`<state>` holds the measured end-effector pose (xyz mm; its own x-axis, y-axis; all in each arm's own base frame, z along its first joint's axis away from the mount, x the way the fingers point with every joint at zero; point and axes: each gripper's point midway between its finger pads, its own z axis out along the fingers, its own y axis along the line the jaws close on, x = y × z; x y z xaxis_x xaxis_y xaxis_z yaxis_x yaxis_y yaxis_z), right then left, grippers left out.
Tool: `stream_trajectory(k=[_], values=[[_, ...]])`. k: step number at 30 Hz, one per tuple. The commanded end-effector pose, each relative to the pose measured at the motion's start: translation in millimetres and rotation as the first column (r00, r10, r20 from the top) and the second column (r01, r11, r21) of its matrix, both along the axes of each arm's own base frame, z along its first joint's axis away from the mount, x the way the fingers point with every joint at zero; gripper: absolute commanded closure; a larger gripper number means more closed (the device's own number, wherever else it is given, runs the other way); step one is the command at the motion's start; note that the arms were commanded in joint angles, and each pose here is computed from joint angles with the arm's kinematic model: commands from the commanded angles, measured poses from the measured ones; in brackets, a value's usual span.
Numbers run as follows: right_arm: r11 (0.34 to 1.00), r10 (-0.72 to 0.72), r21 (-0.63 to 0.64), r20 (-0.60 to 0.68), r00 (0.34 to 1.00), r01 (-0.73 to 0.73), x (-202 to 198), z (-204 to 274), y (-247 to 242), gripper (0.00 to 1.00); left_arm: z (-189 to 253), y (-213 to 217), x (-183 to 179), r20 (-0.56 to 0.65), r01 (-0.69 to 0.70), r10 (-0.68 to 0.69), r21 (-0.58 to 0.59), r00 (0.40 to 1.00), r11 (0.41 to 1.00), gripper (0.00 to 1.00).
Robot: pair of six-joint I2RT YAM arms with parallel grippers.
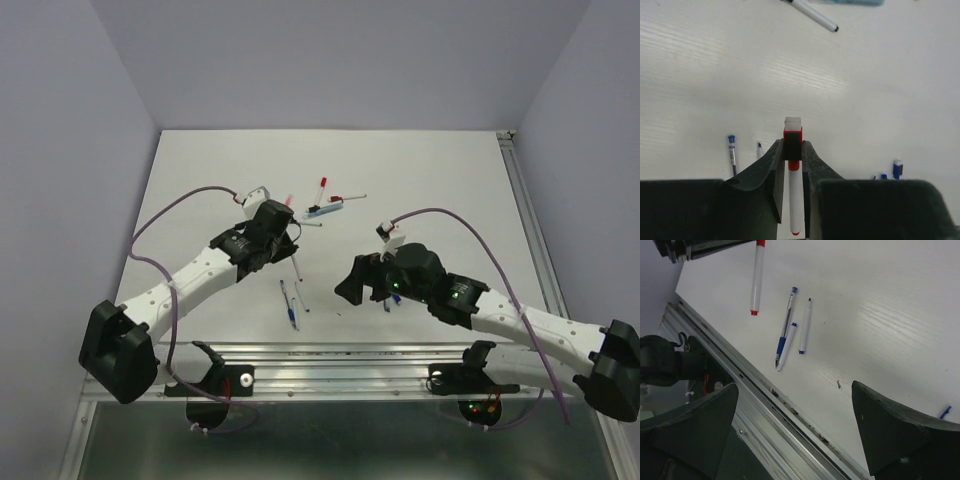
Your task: Open the pen caps
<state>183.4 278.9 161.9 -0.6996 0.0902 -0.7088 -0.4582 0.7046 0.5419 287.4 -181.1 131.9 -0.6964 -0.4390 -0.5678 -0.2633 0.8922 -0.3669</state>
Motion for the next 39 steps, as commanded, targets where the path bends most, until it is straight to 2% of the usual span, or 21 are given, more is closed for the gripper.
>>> stream_trajectory(k=[1, 7, 13, 16, 17, 20, 22, 23, 26, 31, 35, 39], values=[[0.980, 0.091, 0.177, 0.033, 0.995, -0.096, 2.1, 37.2, 39.6, 0.00, 10.6, -32.6, -22.9, 0.036, 0.012, -0.005, -0.191, 0.999, 0.982, 1.00], [0.965, 0.156, 0.221, -0.043, 0.987, -0.143, 1.7, 24.9, 73.3, 0.01, 11.4, -55.2, -50.1, 0.044, 0.041, -0.030, -0.270, 0.999, 0.962, 1.00], [0.965, 0.163, 0.218, -0.078, 0.983, -0.143, 2.3, 13.8, 91.5, 0.12, 11.5, -64.4, -59.9, 0.043, 0.057, -0.046, -0.308, 0.998, 0.950, 1.00], [0.965, 0.161, 0.224, -0.091, 0.983, -0.137, 5.2, 9.8, 98.8, 0.24, 11.6, -68.2, -63.2, 0.047, 0.069, -0.057, -0.319, 0.997, 0.945, 1.00], [0.964, 0.157, 0.231, -0.099, 0.983, -0.131, 5.5, 9.4, 100.5, 0.36, 10.9, -68.8, -64.4, 0.045, 0.072, -0.061, -0.319, 0.997, 0.945, 1.00], [0.965, 0.155, 0.232, -0.124, 0.980, -0.123, 7.4, 4.1, 105.6, 0.60, 11.6, -69.3, -64.0, 0.048, 0.065, -0.052, -0.327, 0.997, 0.943, 1.00], [0.963, 0.170, 0.232, -0.138, 0.976, -0.135, 4.2, 2.3, 107.3, 0.68, 13.6, -69.5, -62.5, 0.059, 0.065, -0.048, -0.331, 0.997, 0.941, 1.00], [0.962, 0.178, 0.233, -0.148, 0.973, -0.140, 1.4, 1.0, 108.0, 0.80, 14.5, -68.8, -60.9, 0.065, 0.062, -0.043, -0.327, 0.997, 0.943, 1.00], [0.955, 0.209, 0.247, -0.176, 0.962, -0.163, -11.2, -1.1, 108.8, 0.99, 17.7, -63.0, -49.7, 0.103, 0.024, 0.008, -0.304, 0.995, 0.952, 1.00], [0.919, 0.327, 0.297, -0.206, 0.922, -0.260, -61.7, -1.0, 109.2, 0.99, 28.7, -60.1, -15.7, 0.184, -0.017, 0.071, -0.283, 0.980, 0.959, 1.00], [0.856, 0.468, 0.364, -0.246, 0.849, -0.367, -132.0, -6.4, 113.5, 0.99, 33.3, -44.4, 23.1, 0.214, -0.092, 0.149, -0.255, 0.965, 0.963, 1.00], [0.840, 0.500, 0.383, -0.269, 0.823, -0.385, -164.6, -9.7, 115.9, 0.99, 34.5, -28.8, 51.8, 0.228, -0.135, 0.189, -0.234, 0.955, 0.963, 1.00]])
